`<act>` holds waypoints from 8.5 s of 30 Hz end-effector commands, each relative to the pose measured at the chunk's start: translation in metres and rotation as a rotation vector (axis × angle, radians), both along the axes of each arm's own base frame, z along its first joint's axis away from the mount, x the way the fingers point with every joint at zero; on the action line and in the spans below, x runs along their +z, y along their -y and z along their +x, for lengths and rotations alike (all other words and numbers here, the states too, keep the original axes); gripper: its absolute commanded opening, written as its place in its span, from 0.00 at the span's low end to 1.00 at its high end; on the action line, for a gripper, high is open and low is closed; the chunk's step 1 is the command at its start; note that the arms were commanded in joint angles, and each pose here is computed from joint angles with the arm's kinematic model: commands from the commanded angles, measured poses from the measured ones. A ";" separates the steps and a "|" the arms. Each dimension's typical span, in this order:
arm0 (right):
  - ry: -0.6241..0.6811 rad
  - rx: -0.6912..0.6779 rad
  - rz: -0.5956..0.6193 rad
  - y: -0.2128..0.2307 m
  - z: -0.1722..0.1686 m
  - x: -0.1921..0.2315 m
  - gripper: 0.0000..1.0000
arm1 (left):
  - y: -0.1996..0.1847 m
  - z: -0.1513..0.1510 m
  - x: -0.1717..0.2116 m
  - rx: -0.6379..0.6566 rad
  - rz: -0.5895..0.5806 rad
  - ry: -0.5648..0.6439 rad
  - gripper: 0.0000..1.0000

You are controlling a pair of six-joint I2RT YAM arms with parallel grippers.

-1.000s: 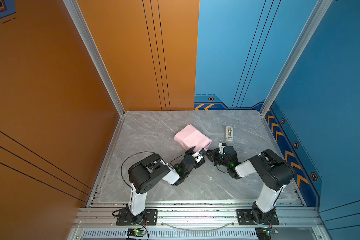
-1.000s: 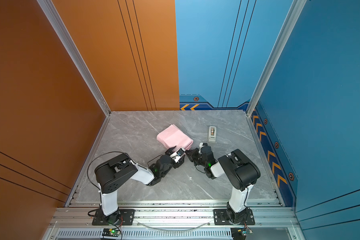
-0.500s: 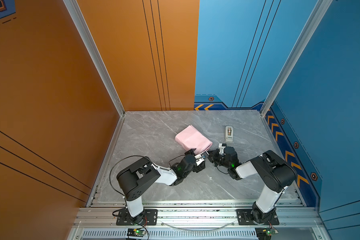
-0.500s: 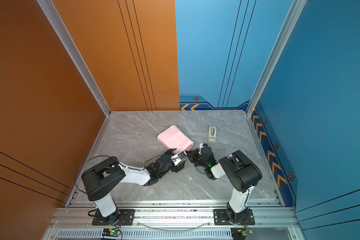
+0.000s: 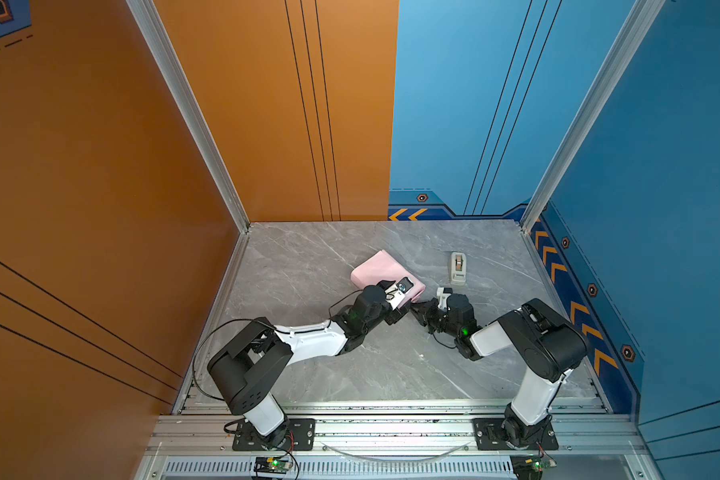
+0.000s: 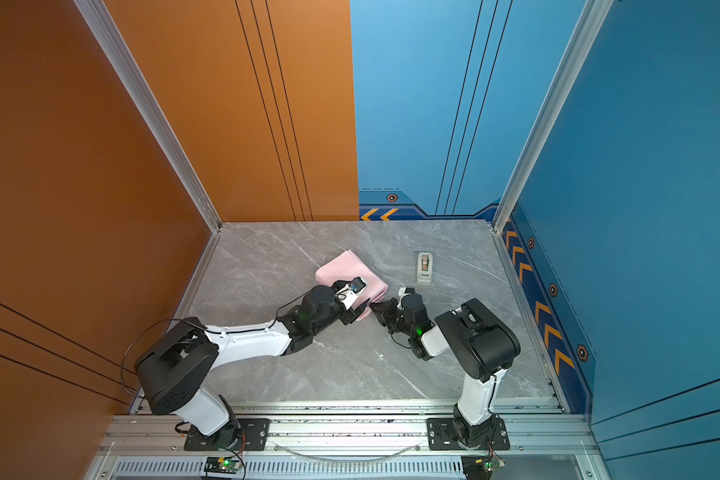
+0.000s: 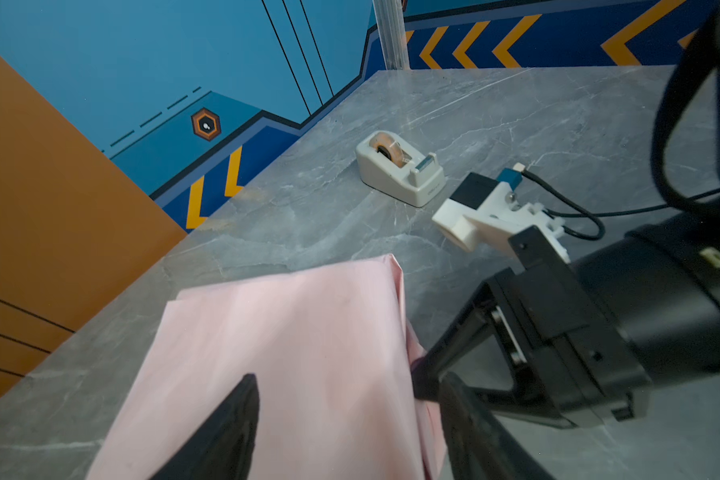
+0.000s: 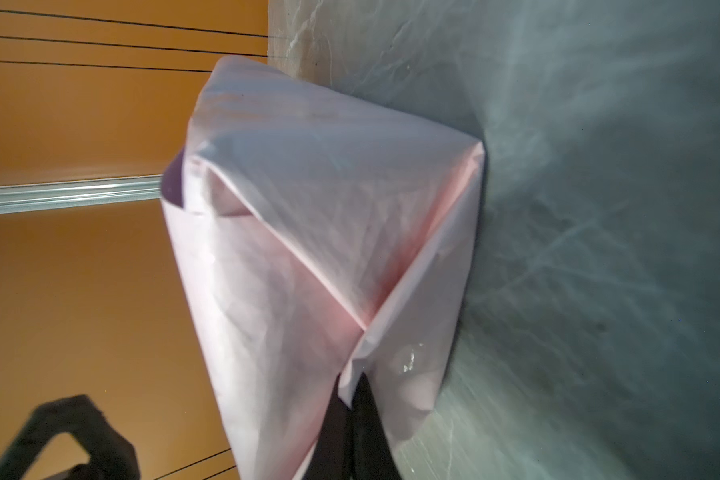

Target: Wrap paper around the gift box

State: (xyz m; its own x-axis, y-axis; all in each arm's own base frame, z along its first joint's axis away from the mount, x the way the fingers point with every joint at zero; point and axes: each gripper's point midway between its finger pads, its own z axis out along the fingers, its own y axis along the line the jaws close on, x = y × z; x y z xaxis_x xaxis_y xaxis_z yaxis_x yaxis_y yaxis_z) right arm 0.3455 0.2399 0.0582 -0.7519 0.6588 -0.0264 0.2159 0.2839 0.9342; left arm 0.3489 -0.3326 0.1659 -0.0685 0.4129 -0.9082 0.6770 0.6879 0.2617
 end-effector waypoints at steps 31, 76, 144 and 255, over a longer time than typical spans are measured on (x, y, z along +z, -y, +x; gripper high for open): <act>-0.006 0.011 -0.031 -0.002 -0.004 -0.008 0.00 | 0.042 0.035 -0.075 -0.056 0.126 -0.336 0.15; 0.019 0.022 -0.034 -0.006 0.004 0.003 0.00 | 0.015 0.027 -0.010 -0.042 0.112 -0.082 0.78; 0.055 0.022 -0.032 -0.003 0.008 0.022 0.13 | -0.033 -0.028 -0.190 0.053 0.304 -0.070 0.52; 0.011 0.354 -0.707 0.049 0.051 0.016 0.38 | -0.061 -0.068 -0.263 0.058 0.411 -0.277 0.51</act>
